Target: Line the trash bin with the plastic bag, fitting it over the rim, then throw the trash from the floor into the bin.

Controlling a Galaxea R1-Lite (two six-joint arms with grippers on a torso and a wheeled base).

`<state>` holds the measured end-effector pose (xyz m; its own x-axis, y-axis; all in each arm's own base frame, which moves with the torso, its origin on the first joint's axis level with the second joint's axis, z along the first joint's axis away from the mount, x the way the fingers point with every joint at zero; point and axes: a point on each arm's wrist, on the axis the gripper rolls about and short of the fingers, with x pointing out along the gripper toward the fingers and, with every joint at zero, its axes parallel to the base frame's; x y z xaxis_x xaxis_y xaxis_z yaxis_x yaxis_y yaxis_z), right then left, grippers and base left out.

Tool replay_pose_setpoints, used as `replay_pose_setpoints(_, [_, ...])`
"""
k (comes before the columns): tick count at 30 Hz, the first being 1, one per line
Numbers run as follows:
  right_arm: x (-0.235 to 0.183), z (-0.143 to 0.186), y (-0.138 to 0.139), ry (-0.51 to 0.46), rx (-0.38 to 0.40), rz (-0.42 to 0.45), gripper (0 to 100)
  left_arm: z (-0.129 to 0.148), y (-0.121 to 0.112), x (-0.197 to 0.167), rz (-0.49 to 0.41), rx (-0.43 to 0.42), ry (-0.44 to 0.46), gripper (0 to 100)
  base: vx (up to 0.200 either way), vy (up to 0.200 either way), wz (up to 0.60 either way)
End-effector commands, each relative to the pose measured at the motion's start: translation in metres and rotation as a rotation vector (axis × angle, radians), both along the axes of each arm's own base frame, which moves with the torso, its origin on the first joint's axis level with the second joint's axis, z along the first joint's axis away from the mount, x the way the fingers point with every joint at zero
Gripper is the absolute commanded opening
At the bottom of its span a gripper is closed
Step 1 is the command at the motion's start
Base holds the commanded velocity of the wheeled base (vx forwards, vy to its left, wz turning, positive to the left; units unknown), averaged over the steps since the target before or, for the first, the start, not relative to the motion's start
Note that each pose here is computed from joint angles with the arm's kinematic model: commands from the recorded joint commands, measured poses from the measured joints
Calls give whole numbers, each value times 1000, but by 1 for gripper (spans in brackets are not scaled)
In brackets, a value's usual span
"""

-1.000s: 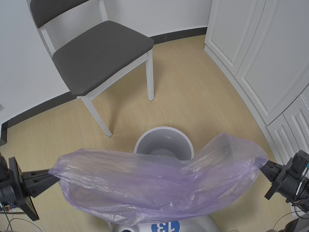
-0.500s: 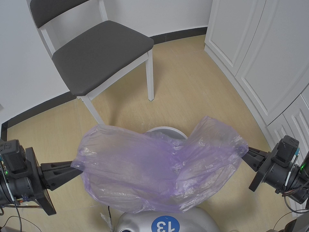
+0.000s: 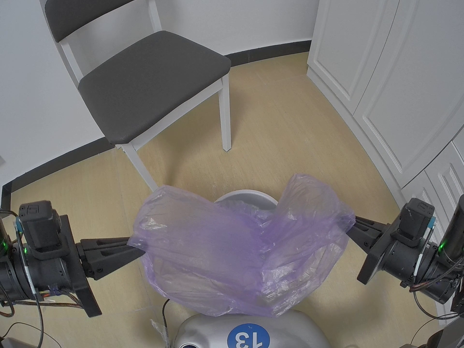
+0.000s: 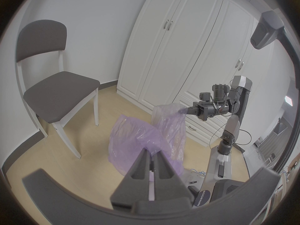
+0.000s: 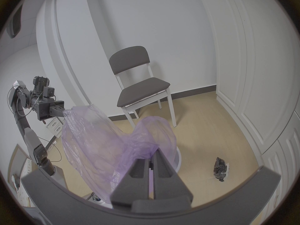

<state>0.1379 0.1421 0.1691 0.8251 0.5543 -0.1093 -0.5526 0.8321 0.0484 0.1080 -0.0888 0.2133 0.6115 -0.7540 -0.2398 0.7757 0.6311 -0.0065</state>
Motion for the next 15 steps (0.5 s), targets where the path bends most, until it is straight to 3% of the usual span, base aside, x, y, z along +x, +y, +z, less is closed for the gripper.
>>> replay_pose_setpoints(1, [5,-5,8,16,-18,10,0,-3,-6,6,-7,6,11,0,0,0,0])
replay_pose_setpoints(6, [7,-4,18,-6,9,30,0,-3,-11,10,-12,6,-3,0,0,0,0])
replay_pose_setpoints(15, [7,-9,23,7,-10,47,0,-4,-14,12,-22,11,8,0,0,0,0])
